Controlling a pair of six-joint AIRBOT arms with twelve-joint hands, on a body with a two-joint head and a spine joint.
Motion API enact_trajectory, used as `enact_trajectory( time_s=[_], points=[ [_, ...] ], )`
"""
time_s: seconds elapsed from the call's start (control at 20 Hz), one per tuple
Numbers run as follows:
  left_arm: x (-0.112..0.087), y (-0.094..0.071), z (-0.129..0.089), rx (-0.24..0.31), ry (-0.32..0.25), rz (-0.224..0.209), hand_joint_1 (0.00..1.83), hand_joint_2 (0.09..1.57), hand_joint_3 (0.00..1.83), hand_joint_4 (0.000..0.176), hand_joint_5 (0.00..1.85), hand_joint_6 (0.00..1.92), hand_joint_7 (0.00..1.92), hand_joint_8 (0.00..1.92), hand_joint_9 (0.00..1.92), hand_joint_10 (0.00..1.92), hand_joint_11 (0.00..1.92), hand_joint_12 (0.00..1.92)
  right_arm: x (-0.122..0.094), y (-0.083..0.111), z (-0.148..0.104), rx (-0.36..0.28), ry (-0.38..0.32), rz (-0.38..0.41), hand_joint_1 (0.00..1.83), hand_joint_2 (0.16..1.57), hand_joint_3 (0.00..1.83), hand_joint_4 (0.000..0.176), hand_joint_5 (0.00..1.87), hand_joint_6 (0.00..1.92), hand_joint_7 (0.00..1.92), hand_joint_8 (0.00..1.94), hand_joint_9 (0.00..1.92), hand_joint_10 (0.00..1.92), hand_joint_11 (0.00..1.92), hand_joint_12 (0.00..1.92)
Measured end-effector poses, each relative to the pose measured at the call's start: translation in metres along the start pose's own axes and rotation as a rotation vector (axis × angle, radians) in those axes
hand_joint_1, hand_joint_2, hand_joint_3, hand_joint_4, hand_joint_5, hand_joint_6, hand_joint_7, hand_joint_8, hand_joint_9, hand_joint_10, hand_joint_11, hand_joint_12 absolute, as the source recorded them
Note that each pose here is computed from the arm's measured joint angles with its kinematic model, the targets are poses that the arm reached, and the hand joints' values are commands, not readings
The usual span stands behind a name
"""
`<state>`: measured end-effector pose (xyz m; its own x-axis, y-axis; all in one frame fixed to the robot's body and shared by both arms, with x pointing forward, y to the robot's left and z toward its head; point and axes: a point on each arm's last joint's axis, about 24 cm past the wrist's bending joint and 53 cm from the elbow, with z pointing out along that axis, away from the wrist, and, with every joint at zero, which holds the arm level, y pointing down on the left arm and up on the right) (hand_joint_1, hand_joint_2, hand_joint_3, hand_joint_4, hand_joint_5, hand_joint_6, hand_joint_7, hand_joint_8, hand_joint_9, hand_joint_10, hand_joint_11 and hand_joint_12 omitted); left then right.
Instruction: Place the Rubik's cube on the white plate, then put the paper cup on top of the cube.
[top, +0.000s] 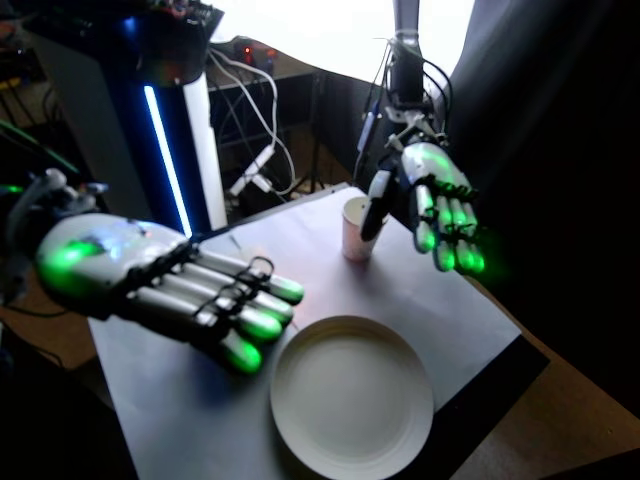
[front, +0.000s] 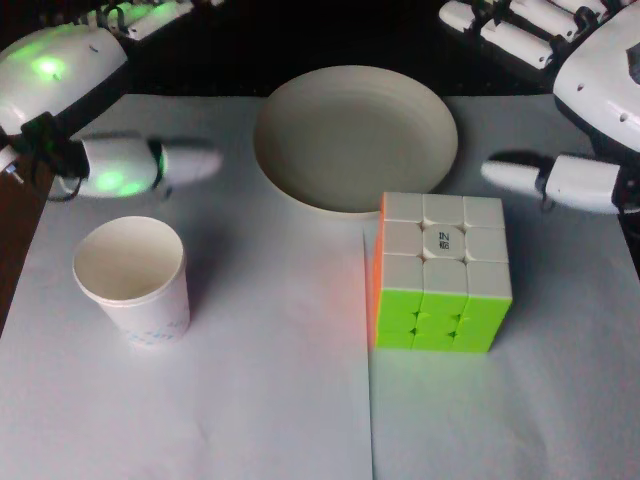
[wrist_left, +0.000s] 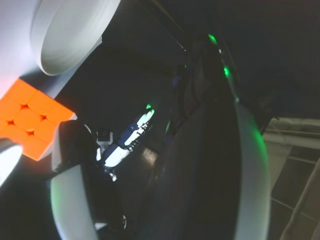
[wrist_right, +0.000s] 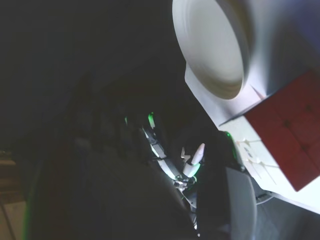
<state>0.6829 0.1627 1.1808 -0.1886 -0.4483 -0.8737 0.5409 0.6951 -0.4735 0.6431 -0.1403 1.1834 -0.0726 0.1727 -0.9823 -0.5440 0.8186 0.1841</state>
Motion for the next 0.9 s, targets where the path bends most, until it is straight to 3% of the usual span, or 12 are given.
enact_trajectory(
  time_s=[0.1, 0.15, 0.2, 0.3, 0.35, 0.45, 0.5, 0.55, 0.7, 0.75, 0.85, 0.9],
  points=[
    [-0.003, -0.002, 0.004, 0.004, -0.018, -0.015, 0.19, 1.31, 0.0, 0.099, 0.0, 0.0, 0.0, 0.0, 0.0, 0.0, 0.0, 0.0, 0.0, 0.0, 0.001, -0.002, -0.002, -0.001, 0.36, 1.34, 0.0, 0.053, 0.0, 0.0, 0.0, 0.0, 0.0, 0.0, 0.0, 0.0],
    [-0.003, -0.004, 0.004, 0.008, -0.017, -0.012, 0.16, 1.31, 0.0, 0.07, 0.0, 0.0, 0.0, 0.0, 0.0, 0.0, 0.0, 0.0, 0.001, 0.0, 0.001, -0.002, -0.001, -0.001, 0.31, 1.34, 0.0, 0.038, 0.0, 0.0, 0.0, 0.0, 0.0, 0.0, 0.0, 0.0],
    [-0.002, -0.005, 0.005, 0.015, -0.011, -0.004, 0.14, 1.32, 0.01, 0.058, 0.0, 0.0, 0.0, 0.0, 0.0, 0.0, 0.0, 0.0, 0.002, -0.001, 0.002, 0.0, 0.002, -0.001, 0.34, 1.33, 0.0, 0.033, 0.0, 0.0, 0.0, 0.0, 0.0, 0.0, 0.0, 0.48],
    [-0.003, -0.005, 0.005, 0.013, -0.014, -0.007, 0.15, 1.31, 0.0, 0.103, 0.0, 0.0, 0.0, 0.0, 0.0, 0.0, 0.0, 0.0, 0.0, -0.001, 0.002, 0.002, -0.003, 0.001, 0.36, 1.32, 0.0, 0.056, 0.0, 0.0, 0.0, 0.0, 0.0, 0.0, 0.0, 0.8],
    [-0.003, -0.004, 0.005, 0.01, -0.015, -0.009, 0.21, 1.31, 0.0, 0.097, 0.0, 0.0, 0.0, 0.0, 0.0, 0.0, 0.0, 0.0, 0.0, -0.001, 0.002, 0.001, -0.002, 0.014, 0.33, 1.32, 0.0, 0.068, 0.0, 0.0, 0.0, 0.0, 0.0, 0.0, 0.0, 0.85],
    [-0.004, -0.004, 0.005, 0.008, -0.017, -0.011, 0.19, 1.32, 0.0, 0.078, 0.0, 0.0, 0.0, 0.0, 0.0, 0.0, 0.0, 0.0, -0.001, -0.001, 0.0, -0.006, -0.002, 0.09, 0.29, 1.26, 0.0, 0.023, 0.0, 0.0, 0.0, 0.0, 0.0, 0.0, 0.0, 0.48],
    [-0.004, -0.003, 0.005, 0.006, -0.018, -0.014, 0.21, 1.32, 0.0, 0.06, 0.0, 0.0, 0.0, 0.0, 0.0, 0.0, 0.0, 0.0, -0.004, 0.0, -0.004, -0.024, -0.002, 0.127, 0.29, 1.21, 0.0, 0.032, 0.0, 0.0, 0.0, 0.0, 0.0, 0.0, 0.0, 0.38],
    [-0.005, -0.003, 0.005, 0.002, -0.021, -0.017, 0.21, 1.31, 0.0, 0.073, 0.0, 0.0, 0.0, 0.0, 0.0, 0.0, 0.0, 0.0, -0.007, 0.0, -0.006, -0.037, -0.007, 0.148, 0.34, 1.19, 0.0, 0.082, 0.0, 0.0, 0.0, 0.0, 0.0, 0.0, 0.0, 0.22],
    [-0.008, 0.004, 0.005, -0.017, -0.029, -0.022, 0.17, 1.31, 0.0, 0.081, 0.0, 0.0, 0.0, 0.0, 0.0, 0.0, 0.0, 0.0, -0.008, 0.006, -0.019, -0.097, 0.006, 0.29, 0.37, 1.12, 0.0, 0.022, 0.0, 0.0, 0.0, 0.0, 0.0, 0.0, 0.0, 0.3],
    [-0.008, 0.005, 0.005, -0.019, -0.03, -0.025, 0.18, 1.31, 0.0, 0.077, 0.0, 0.0, 0.0, 0.0, 0.0, 0.0, 0.0, 0.0, -0.007, 0.012, -0.022, -0.129, 0.009, 0.329, 0.47, 1.05, 0.0, 0.065, 0.0, 0.0, 0.0, 0.0, 0.0, 0.0, 0.01, 0.02],
    [-0.009, 0.005, 0.005, -0.021, -0.031, -0.027, 0.2, 1.31, 0.0, 0.085, 0.0, 0.0, 0.0, 0.0, 0.0, 0.0, 0.0, 0.0, -0.005, 0.021, -0.028, -0.173, 0.019, 0.4, 0.47, 1.04, 0.0, 0.089, 0.0, 0.0, 0.0, 0.0, 0.01, 0.0, 0.02, 0.04],
    [-0.009, 0.006, 0.005, -0.024, -0.033, -0.03, 0.19, 1.3, 0.0, 0.076, 0.0, 0.0, 0.0, 0.0, 0.0, 0.0, 0.01, 0.01, -0.002, 0.023, -0.033, -0.19, 0.022, 0.435, 0.51, 1.0, 0.01, 0.039, 0.0, 0.0, 0.0, 0.0, 0.06, 0.01, 0.0, 0.25]
  ],
)
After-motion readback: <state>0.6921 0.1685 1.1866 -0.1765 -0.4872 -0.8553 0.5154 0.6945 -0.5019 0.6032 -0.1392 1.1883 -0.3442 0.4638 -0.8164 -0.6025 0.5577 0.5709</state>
